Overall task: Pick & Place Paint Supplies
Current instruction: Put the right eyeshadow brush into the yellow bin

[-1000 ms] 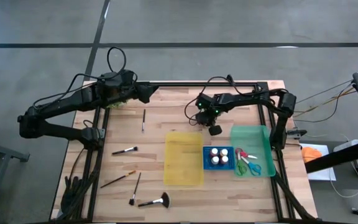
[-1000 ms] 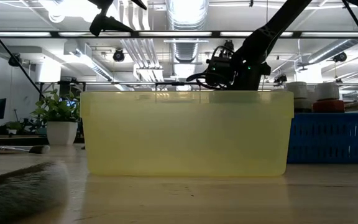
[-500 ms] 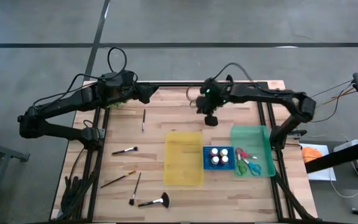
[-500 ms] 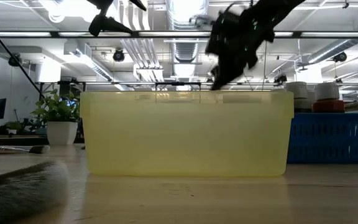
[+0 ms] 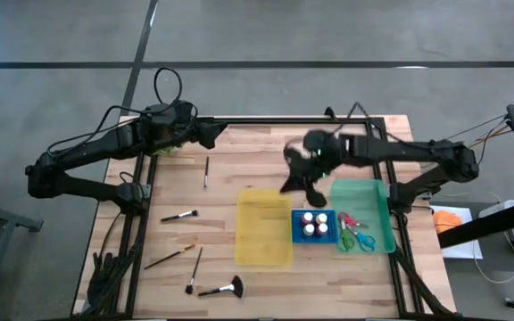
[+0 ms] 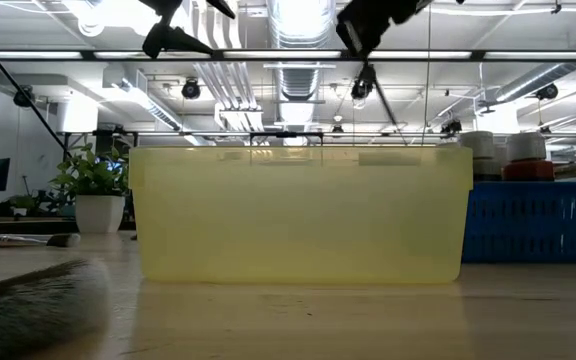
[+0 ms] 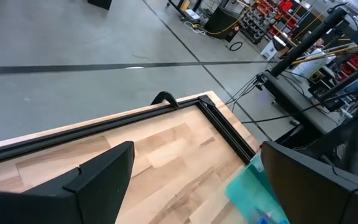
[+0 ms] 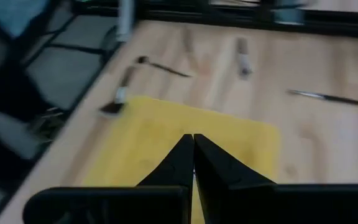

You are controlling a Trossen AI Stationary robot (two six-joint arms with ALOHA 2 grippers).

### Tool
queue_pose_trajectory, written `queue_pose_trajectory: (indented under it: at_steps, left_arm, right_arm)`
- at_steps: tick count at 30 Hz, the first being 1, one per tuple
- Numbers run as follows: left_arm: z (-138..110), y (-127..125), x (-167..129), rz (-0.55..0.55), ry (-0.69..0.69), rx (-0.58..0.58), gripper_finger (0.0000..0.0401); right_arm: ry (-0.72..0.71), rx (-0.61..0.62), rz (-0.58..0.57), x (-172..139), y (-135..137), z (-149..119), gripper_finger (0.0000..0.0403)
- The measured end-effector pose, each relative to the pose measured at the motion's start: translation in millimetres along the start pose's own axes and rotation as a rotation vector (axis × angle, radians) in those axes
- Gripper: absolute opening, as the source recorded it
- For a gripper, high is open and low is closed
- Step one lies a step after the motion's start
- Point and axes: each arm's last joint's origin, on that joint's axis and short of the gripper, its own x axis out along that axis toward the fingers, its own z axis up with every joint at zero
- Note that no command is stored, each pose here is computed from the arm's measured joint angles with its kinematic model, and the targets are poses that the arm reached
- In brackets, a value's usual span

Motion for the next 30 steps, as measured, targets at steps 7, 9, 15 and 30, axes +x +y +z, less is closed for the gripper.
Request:
queue_pose_trajectory:
  at_steps: [7, 9, 15, 30]
  left_arm:
    - [-1.0, -0.9, -0.3, -0.005, 0.007, -0.001, 0.0362]
    - [-1.7, -1.8, -0.5, -0.013, 0.013, 0.0, 0.0361]
    - [-7.1, -5.5, -2.0, -0.032, 0.051, 0.013, 0.0361]
    - [-29.1, -0.2, -7.3, 0.045, 0.249, 0.116, 0.0361]
  right_arm:
    - [0.05, -0.027, 0.023, 50.3, 4.0, -8.5, 0.0007]
    - [0.067, -0.023, 0.047, 63.2, 2.0, -12.6, 0.0007]
    - [0.144, 0.024, 0.189, 93.1, -5.9, -31.6, 0.0008]
    - [0.185, 0.084, 0.249, 109.7, -10.5, -42.7, 0.0009]
